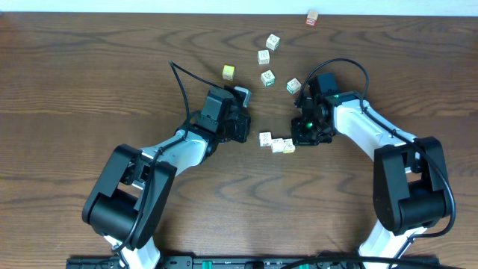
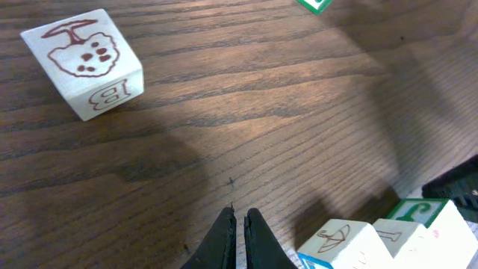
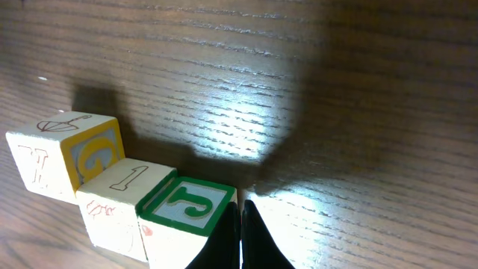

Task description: Lift 3 blocks

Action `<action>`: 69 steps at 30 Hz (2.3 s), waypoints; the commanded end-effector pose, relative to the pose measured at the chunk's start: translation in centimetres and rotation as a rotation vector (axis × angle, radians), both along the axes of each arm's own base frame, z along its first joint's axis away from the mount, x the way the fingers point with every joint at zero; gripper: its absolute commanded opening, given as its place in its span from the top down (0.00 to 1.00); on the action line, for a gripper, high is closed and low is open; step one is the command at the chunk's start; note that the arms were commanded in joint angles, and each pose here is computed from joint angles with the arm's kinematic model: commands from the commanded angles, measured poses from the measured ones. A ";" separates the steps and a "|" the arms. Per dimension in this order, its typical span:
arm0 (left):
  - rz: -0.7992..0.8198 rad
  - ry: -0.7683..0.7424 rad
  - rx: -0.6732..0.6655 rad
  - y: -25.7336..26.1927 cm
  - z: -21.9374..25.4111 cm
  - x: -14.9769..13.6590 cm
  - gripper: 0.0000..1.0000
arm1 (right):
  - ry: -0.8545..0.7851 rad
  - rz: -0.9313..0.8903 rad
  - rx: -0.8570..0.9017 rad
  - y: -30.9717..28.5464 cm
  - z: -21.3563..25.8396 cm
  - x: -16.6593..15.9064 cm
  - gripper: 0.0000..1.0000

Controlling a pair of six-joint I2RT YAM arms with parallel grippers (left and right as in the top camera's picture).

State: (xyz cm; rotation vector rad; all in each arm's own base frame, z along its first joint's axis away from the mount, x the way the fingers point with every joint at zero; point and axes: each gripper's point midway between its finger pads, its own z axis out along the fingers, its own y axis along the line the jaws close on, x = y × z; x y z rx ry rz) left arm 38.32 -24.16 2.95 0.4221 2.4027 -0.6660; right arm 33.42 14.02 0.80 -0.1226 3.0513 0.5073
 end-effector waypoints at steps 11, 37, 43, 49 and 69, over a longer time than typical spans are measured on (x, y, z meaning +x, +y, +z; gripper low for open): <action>0.016 -0.030 0.021 0.3 0.3 1.1 0.92 | -0.019 0.010 -0.085 0.0 -0.8 -0.1 0.99; -0.088 0.025 -0.039 -4.0 -0.5 3.6 0.93 | 0.042 -0.105 -0.134 -3.0 -1.0 -0.4 0.99; -0.154 0.074 -0.003 -5.6 -1.6 1.1 0.93 | 0.036 -0.108 -0.156 -3.4 -1.1 -0.3 0.99; -0.207 0.114 0.043 -6.2 -2.6 -0.9 0.93 | 0.036 -0.108 -0.156 -3.4 -1.1 -0.4 0.99; -0.101 0.135 0.170 -2.7 -4.1 0.1 0.93 | 0.042 -0.107 -0.158 -3.5 -1.1 -0.5 0.99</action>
